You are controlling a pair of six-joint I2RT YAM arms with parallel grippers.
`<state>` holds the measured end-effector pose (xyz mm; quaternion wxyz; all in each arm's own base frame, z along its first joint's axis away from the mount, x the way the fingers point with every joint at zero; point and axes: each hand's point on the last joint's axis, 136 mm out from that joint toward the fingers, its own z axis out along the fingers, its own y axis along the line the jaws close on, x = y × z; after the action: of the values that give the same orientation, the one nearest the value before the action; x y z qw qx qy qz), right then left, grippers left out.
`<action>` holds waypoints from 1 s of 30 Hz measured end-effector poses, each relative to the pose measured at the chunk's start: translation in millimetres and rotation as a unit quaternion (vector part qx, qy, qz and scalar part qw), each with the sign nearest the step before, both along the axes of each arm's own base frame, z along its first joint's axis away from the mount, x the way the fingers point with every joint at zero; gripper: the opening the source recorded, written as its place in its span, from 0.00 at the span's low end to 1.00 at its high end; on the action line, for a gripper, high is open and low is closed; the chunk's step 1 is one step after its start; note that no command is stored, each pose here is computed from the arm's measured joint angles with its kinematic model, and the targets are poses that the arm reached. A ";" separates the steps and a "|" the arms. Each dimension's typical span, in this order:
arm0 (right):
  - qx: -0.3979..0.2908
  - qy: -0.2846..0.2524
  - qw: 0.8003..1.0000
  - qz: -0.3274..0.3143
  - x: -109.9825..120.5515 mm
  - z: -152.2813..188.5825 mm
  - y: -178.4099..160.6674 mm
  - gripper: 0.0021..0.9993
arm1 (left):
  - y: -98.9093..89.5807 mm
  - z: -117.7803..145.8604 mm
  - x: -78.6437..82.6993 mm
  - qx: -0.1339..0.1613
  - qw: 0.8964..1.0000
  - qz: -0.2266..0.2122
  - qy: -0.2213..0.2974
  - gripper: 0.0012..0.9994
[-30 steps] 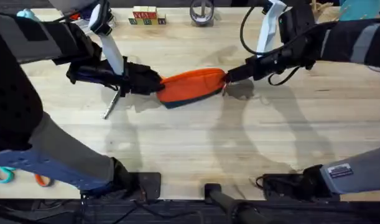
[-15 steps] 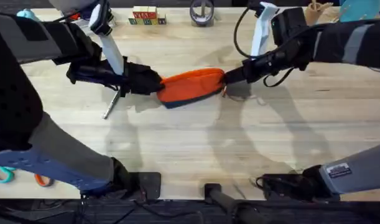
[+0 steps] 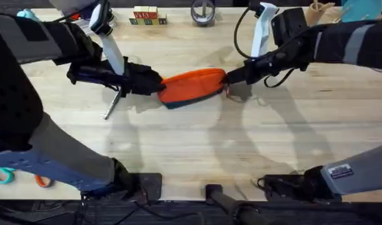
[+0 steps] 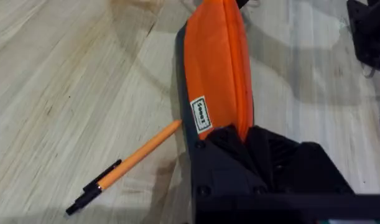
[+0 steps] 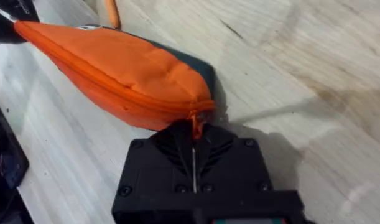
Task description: Unzip the bag, pick up the pens from the table one at a time and place them inside, then zip the bag closed.
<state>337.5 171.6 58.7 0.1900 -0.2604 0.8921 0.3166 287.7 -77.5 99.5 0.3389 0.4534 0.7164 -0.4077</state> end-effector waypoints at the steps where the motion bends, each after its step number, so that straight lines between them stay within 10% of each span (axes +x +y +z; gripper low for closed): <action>1: 0.000 0.000 1.000 -0.001 0.1 0.0 -0.5 0.03 | 0.0 0.0 0.1 0.000 1.000 0.000 0.000 0.04; 30: -0.021 -0.051 0.998 -0.018 8.4 40.7 -14.9 0.03 | 0.0 0.0 0.3 0.000 1.000 0.000 -0.001 0.04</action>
<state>345.8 156.7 99.5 0.2352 -0.2641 0.8923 0.2807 288.0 -77.5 99.6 0.3396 0.4536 0.7162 -0.4074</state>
